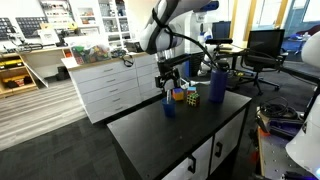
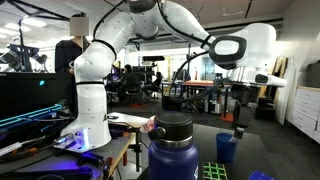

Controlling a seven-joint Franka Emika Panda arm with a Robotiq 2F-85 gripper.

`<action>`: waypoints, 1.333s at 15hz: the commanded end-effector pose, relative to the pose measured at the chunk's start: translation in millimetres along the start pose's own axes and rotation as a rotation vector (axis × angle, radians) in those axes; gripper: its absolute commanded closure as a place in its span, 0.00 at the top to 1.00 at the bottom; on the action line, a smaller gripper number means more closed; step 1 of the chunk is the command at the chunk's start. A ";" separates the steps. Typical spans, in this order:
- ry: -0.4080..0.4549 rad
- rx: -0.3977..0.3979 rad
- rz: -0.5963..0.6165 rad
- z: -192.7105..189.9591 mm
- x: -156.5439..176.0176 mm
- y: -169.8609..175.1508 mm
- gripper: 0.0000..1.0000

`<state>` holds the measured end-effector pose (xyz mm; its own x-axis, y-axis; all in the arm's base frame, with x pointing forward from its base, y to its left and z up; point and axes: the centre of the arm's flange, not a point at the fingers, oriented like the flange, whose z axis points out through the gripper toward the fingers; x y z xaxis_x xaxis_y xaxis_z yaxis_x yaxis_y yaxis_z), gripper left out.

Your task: Take the red marker out of the blue cup

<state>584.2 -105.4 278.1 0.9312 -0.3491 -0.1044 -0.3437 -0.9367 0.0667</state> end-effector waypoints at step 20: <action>-0.016 0.092 0.062 20.7 -2.1 8.3 1.00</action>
<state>576.9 -105.1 264.4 0.9073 -0.4046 -0.1145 -0.4070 -0.9134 0.0029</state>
